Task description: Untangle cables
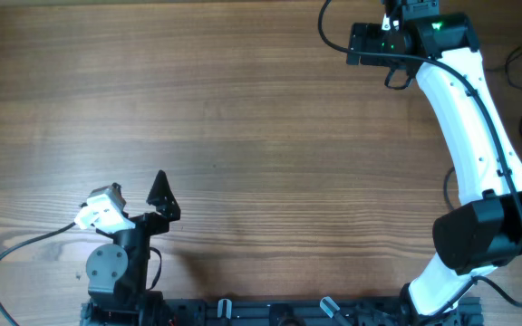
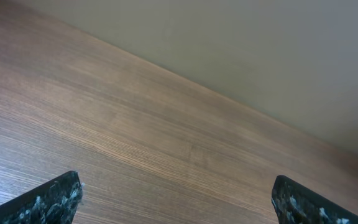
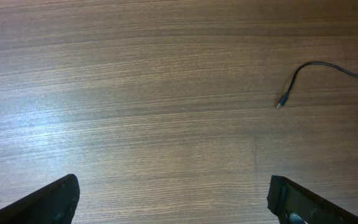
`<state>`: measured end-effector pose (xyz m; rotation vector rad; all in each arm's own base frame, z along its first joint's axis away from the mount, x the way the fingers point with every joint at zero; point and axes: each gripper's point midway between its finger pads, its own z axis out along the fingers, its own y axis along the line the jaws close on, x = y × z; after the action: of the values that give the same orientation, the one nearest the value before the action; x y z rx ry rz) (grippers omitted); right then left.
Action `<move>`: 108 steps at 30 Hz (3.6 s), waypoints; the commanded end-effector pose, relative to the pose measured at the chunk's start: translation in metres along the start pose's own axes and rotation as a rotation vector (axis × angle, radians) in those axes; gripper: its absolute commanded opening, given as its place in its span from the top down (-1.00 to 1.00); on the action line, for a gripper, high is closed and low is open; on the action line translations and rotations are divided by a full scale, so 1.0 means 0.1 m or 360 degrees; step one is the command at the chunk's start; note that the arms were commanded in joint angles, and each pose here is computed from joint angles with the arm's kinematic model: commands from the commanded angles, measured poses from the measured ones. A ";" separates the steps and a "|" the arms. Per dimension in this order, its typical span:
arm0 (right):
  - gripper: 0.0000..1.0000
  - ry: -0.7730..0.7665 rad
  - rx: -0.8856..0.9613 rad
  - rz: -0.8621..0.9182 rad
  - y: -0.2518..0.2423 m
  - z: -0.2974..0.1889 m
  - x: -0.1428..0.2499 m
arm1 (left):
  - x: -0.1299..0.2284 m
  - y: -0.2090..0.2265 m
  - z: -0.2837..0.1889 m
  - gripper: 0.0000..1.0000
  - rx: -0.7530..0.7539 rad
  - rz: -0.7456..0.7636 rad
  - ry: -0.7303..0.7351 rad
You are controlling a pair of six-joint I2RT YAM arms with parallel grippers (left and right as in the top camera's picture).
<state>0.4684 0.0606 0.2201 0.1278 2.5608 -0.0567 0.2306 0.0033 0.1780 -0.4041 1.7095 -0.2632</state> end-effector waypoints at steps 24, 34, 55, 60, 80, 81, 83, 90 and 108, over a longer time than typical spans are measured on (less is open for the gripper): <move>-1.00 -0.0063 0.0017 0.0002 -0.02 -0.11 -0.10 | -0.14 0.07 0.13 -1.00 0.0047 -0.0147 -0.0369; -0.99 -0.0063 0.0017 0.0002 -0.02 -0.11 -0.10 | 0.03 0.16 0.17 -1.00 -0.0016 -0.0127 -0.0258; -0.99 -0.0063 0.0017 0.0002 -0.02 -0.11 -0.10 | 0.10 0.12 0.18 -1.00 0.0019 0.0050 -0.0200; -1.00 -0.0063 0.0017 0.0002 -0.02 -0.11 -0.10 | 0.08 0.18 0.18 -1.00 -0.0026 0.0151 -0.0212; -1.00 -0.0063 0.0017 0.0002 -0.02 -0.11 -0.10 | 0.10 0.14 0.19 -1.00 0.0001 0.0339 -0.0194; -0.99 -0.0063 0.0017 0.0002 -0.02 -0.11 -0.10 | 0.10 0.14 0.19 -1.00 0.0001 0.0339 -0.0194; -0.99 -0.0063 0.0017 0.0002 -0.02 -0.11 -0.10 | 0.10 0.14 0.19 -0.99 0.0001 0.0339 -0.0194; -0.99 -0.0063 0.0017 0.0002 -0.02 -0.11 -0.10 | 0.10 0.14 0.19 -1.00 0.0001 0.0339 -0.0194; -0.99 -0.0348 0.0063 0.0044 -0.08 -0.38 -0.41 | 0.10 0.14 0.19 -1.00 0.0001 0.0339 -0.0194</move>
<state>0.4863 0.0580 0.2357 0.1476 2.4573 -0.0723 0.2459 0.0131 0.1604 -0.2518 1.6151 -0.0953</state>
